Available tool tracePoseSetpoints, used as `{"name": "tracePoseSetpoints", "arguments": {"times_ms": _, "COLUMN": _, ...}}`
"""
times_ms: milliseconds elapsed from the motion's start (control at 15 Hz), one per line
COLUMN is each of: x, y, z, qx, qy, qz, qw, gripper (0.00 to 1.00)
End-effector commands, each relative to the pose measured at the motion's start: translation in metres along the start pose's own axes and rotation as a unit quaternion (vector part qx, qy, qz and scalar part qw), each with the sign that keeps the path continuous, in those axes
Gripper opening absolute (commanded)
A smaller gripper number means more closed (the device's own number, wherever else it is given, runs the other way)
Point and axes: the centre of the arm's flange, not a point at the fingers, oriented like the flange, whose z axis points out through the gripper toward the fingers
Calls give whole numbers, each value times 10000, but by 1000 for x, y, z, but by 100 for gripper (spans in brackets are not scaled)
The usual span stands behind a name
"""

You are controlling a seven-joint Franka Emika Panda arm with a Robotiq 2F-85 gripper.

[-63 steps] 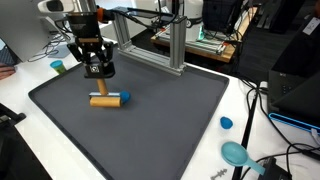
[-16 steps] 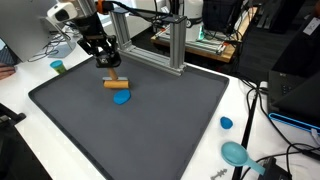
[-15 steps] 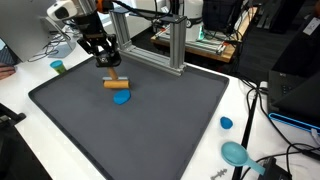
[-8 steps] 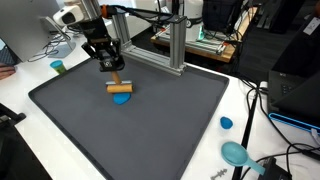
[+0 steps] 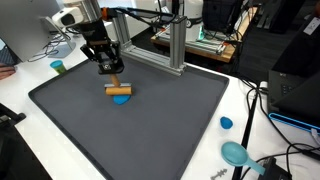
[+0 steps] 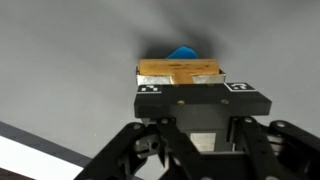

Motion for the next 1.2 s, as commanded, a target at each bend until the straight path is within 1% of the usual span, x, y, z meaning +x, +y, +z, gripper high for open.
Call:
{"name": "tracePoseSetpoints", "arguments": {"times_ms": 0, "x": 16, "y": -9, "z": 19, "qx": -26, "qy": 221, "qz": -178, "qw": 9996, "gripper": 22}}
{"name": "tracePoseSetpoints", "arguments": {"times_ms": 267, "x": 24, "y": -16, "z": 26, "qx": -52, "qy": 219, "qz": -360, "qw": 9991, "gripper": 22}}
{"name": "tracePoseSetpoints", "arguments": {"times_ms": 600, "x": 32, "y": -19, "z": 37, "qx": -94, "qy": 262, "qz": -419, "qw": 9987, "gripper": 22}}
{"name": "tracePoseSetpoints", "arguments": {"times_ms": 733, "x": 30, "y": -10, "z": 21, "qx": -129, "qy": 429, "qz": -287, "qw": 9986, "gripper": 22}}
{"name": "tracePoseSetpoints", "arguments": {"times_ms": 867, "x": 18, "y": 4, "z": -14, "qx": -205, "qy": 790, "qz": -244, "qw": 9964, "gripper": 22}}
{"name": "tracePoseSetpoints", "arguments": {"times_ms": 933, "x": 12, "y": 9, "z": -26, "qx": -191, "qy": 765, "qz": -483, "qw": 9957, "gripper": 22}}
{"name": "tracePoseSetpoints", "arguments": {"times_ms": 1000, "x": 6, "y": 13, "z": -36, "qx": -273, "qy": 819, "qz": -730, "qw": 9936, "gripper": 22}}
{"name": "tracePoseSetpoints", "arguments": {"times_ms": 1067, "x": -2, "y": 15, "z": -48, "qx": -287, "qy": 689, "qz": -1193, "qw": 9900, "gripper": 22}}
{"name": "tracePoseSetpoints", "arguments": {"times_ms": 1133, "x": -8, "y": 17, "z": -56, "qx": -369, "qy": 654, "qz": -1450, "qw": 9866, "gripper": 22}}
